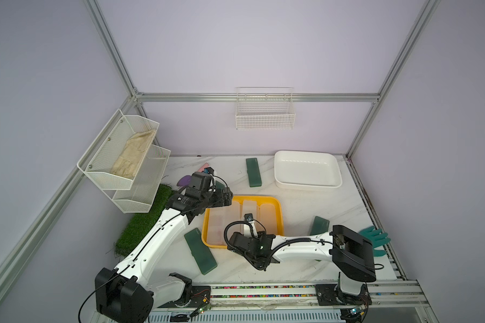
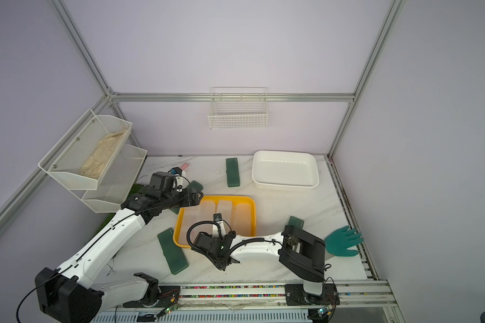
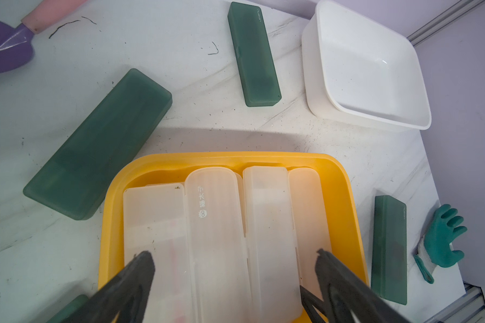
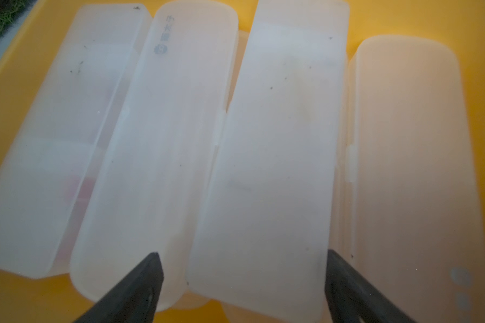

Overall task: Place the pencil cases by color into the storage box
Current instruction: Place the pencil case at the storage box, then adjust the storage box at the center of the board.

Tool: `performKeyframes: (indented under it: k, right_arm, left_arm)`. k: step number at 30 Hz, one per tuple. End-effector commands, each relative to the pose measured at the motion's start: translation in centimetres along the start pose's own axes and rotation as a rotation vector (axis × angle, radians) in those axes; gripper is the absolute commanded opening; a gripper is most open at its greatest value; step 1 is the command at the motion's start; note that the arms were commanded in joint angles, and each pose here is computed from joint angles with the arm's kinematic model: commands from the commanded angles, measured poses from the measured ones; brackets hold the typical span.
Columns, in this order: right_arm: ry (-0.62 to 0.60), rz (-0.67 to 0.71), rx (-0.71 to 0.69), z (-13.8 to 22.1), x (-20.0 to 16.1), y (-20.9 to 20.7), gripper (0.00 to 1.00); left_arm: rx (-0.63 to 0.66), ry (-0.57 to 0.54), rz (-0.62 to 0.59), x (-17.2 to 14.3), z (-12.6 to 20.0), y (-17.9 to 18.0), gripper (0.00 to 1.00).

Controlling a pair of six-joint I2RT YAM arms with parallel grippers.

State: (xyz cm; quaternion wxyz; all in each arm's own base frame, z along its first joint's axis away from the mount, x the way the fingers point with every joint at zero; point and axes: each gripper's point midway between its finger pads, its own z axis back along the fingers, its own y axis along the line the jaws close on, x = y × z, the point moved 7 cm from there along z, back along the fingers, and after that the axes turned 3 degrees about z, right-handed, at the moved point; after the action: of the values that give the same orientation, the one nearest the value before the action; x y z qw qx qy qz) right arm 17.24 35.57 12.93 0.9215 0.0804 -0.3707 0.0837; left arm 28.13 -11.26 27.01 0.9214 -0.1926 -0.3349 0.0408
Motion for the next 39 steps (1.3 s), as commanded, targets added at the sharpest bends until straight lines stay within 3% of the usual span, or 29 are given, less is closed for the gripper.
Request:
performKeyframes:
  k: [1, 10, 16, 20, 29, 39]
  right_arm:
    - [-0.041, -0.017, 0.092, 1.9, 2.2, 0.5, 0.93]
    - [-0.147, -0.094, 0.163, 5.3, 8.0, -4.8, 0.92]
    - [-0.167, -0.221, 0.127, 5.8, 11.1, -10.7, 0.91]
    - [-0.168, -0.222, 0.101, 5.4, 12.2, -13.5, 0.91]
    - [-0.135, -0.261, 0.083, 3.8, 13.3, -19.7, 0.91]
    - [-0.078, -0.298, 0.123, 2.5, 12.3, -22.4, 0.91]
  left_arm:
    - [0.001, -0.046, -0.031, 1.1, 0.6, -0.5, 0.92]
    - [0.040, -0.078, -0.059, 2.9, 1.0, -0.9, 0.92]
    - [0.122, -0.035, -0.075, 2.7, 0.3, 0.0, 0.93]
    - [0.190, 0.012, -0.065, 1.6, -0.3, 1.4, 0.93]
    - [0.333, 0.127, 0.013, -1.9, -2.1, 4.6, 0.93]
    - [0.369, 0.249, 0.118, -5.6, -4.8, 7.0, 0.93]
